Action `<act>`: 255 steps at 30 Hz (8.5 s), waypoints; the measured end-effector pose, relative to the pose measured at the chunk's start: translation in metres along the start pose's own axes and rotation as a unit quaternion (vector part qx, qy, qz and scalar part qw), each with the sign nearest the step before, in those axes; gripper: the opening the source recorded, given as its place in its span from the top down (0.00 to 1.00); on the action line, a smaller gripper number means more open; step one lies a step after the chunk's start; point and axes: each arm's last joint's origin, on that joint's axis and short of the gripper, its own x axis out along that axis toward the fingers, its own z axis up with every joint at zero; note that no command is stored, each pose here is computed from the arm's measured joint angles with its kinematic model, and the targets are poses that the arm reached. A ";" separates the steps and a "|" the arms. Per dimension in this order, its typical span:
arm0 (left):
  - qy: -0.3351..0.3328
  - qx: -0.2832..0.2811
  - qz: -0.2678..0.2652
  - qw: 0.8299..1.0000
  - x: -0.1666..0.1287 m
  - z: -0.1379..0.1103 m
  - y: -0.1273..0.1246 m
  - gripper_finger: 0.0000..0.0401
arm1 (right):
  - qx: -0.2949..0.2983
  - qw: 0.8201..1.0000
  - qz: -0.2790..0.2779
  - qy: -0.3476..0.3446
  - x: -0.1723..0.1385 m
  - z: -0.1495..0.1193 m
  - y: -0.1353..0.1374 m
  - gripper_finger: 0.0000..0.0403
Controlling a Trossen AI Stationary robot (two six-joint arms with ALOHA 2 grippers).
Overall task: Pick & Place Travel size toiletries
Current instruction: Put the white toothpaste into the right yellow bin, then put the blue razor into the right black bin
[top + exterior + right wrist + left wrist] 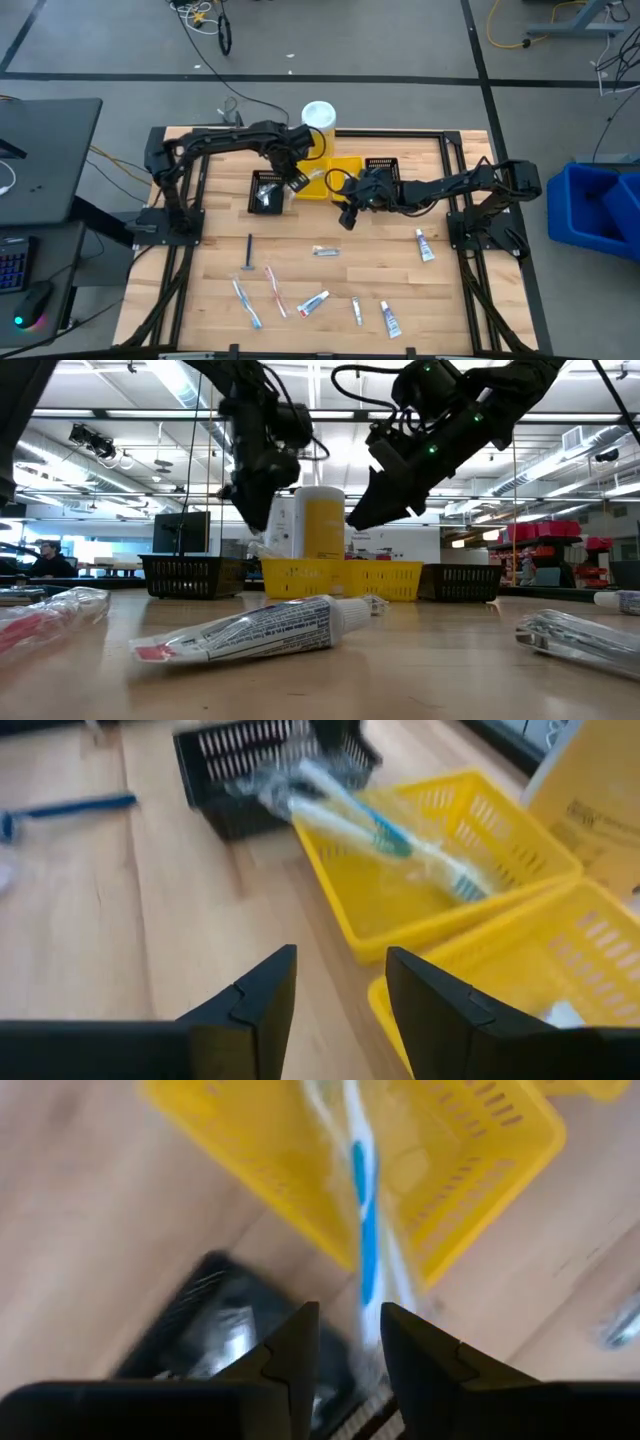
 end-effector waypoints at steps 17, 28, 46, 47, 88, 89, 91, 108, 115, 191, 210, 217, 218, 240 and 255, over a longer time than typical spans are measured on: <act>-0.155 0.291 0.039 0.943 -0.075 -0.094 -0.083 0.71 | 0.062 0.998 0.022 0.018 -0.005 -0.008 0.018 0.46; -0.347 0.229 -0.065 0.907 -0.026 -0.155 -0.063 0.71 | 0.036 0.997 0.038 0.064 -0.015 -0.021 0.037 0.50; -0.413 0.185 -0.109 0.885 0.007 -0.175 -0.047 0.71 | 0.214 0.874 -0.146 0.411 -0.115 -0.068 0.013 0.47; -0.413 0.185 -0.109 0.885 0.007 -0.175 -0.047 0.71 | 0.217 0.866 -0.155 0.422 -0.116 -0.071 0.012 0.45; -0.433 0.195 -0.102 0.874 0.004 -0.173 -0.048 0.71 | 0.277 0.850 -0.154 0.422 -0.100 -0.132 0.002 0.68; -0.433 0.195 -0.102 0.874 0.004 -0.173 -0.048 0.71 | 0.277 0.850 -0.153 0.421 -0.100 -0.132 0.002 0.69; -0.433 0.195 -0.102 0.874 0.004 -0.173 -0.048 0.71 | 0.278 0.852 -0.150 0.418 -0.101 -0.130 0.003 0.70; -0.434 0.192 -0.098 0.875 0.004 -0.173 -0.048 0.71 | 0.305 0.925 0.011 0.227 -0.077 -0.090 0.026 0.74; -0.437 0.190 -0.095 0.874 0.004 -0.172 -0.048 0.71 | 0.238 0.964 0.089 -0.083 -0.069 -0.031 0.031 0.74; 0.028 -0.016 -0.096 0.995 -0.015 -0.185 -0.066 0.71 | 0.107 0.964 0.141 -0.199 0.000 -0.010 -0.037 0.50; 0.155 -0.176 0.018 0.972 0.048 -0.182 -0.078 0.66 | 0.134 0.965 0.142 -0.173 0.002 -0.014 -0.037 0.52; 0.180 -0.175 0.031 0.967 0.068 -0.181 -0.082 0.66 | 0.134 0.966 0.142 -0.169 0.002 -0.015 -0.037 0.53; 0.182 -0.176 0.030 0.967 0.070 -0.181 -0.082 0.66 | 0.134 0.966 0.141 -0.168 0.002 -0.015 -0.037 0.53; 0.173 -0.166 0.016 0.971 0.084 -0.187 -0.080 0.66 | 0.132 0.969 0.137 -0.159 0.003 -0.017 -0.038 0.54; 0.099 -0.038 -0.011 0.994 0.069 -0.172 -0.104 0.91 | 0.054 0.970 0.181 -0.155 0.002 -0.019 -0.032 0.55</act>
